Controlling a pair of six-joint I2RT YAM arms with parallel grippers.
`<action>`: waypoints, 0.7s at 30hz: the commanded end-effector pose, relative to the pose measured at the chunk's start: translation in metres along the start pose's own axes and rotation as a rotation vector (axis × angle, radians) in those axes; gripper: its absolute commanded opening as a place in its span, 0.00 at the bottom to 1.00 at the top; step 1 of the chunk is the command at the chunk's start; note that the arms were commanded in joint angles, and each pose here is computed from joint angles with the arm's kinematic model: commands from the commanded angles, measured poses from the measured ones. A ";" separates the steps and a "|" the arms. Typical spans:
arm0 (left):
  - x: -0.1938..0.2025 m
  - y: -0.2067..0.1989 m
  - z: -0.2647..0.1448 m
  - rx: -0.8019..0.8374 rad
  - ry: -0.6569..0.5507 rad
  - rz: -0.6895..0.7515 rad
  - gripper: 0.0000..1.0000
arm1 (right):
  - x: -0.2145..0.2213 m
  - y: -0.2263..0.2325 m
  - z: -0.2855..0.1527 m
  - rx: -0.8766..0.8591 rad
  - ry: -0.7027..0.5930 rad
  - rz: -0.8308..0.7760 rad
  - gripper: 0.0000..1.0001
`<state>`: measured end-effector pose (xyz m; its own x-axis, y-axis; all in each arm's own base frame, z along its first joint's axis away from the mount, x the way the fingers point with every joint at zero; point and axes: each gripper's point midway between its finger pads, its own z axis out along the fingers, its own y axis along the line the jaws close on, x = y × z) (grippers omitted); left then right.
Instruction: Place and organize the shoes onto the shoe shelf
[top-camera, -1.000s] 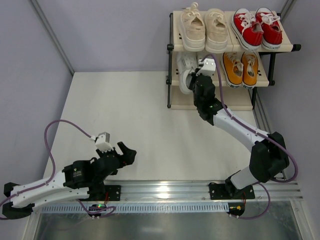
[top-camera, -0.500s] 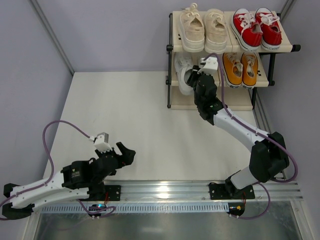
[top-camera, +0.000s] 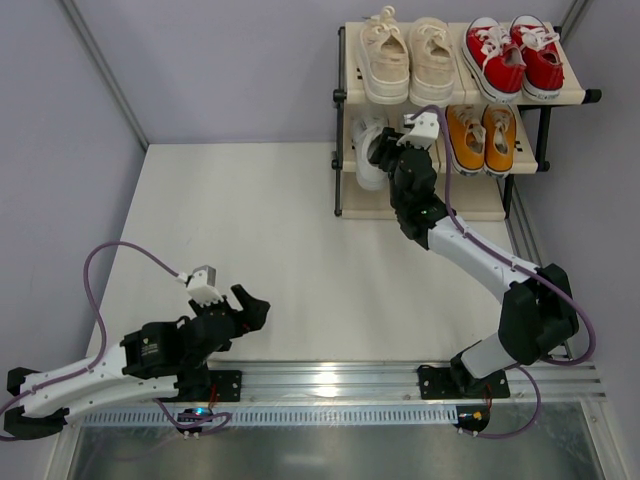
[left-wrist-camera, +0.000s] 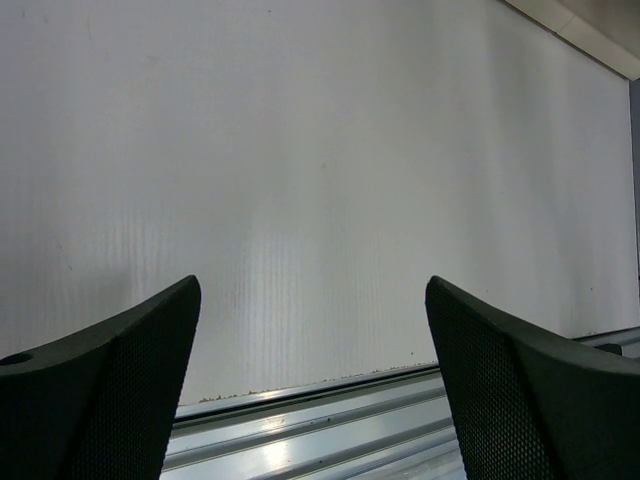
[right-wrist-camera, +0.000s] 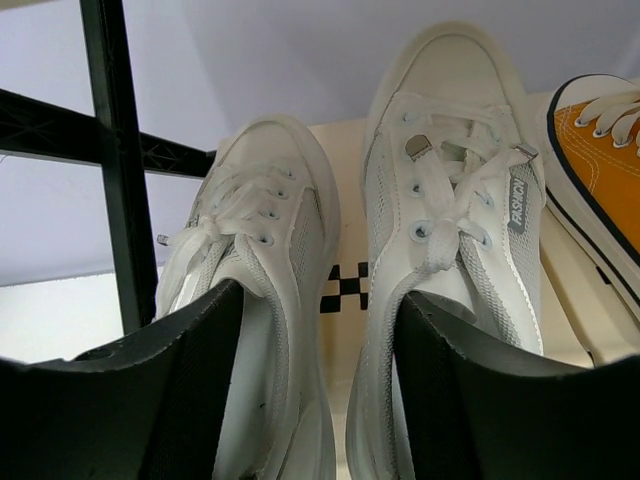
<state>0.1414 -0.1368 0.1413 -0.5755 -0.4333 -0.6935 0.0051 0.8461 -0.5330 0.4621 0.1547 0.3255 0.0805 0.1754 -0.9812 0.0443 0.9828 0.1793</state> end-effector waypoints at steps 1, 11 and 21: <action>-0.012 -0.005 -0.005 0.014 -0.030 -0.033 0.91 | -0.067 0.008 -0.009 -0.052 -0.174 0.101 0.62; -0.014 -0.005 -0.004 0.005 -0.039 -0.028 0.91 | -0.101 0.012 -0.022 -0.103 -0.232 0.073 0.68; -0.015 -0.006 -0.006 0.010 -0.043 -0.031 0.91 | -0.122 0.011 -0.033 -0.126 -0.266 0.066 0.68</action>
<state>0.1422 -0.1351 0.1424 -0.5689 -0.4355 -0.6976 0.0026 0.8473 -0.5311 0.4417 0.1535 0.3620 0.1339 0.1510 -0.9794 -0.0355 0.9884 0.1476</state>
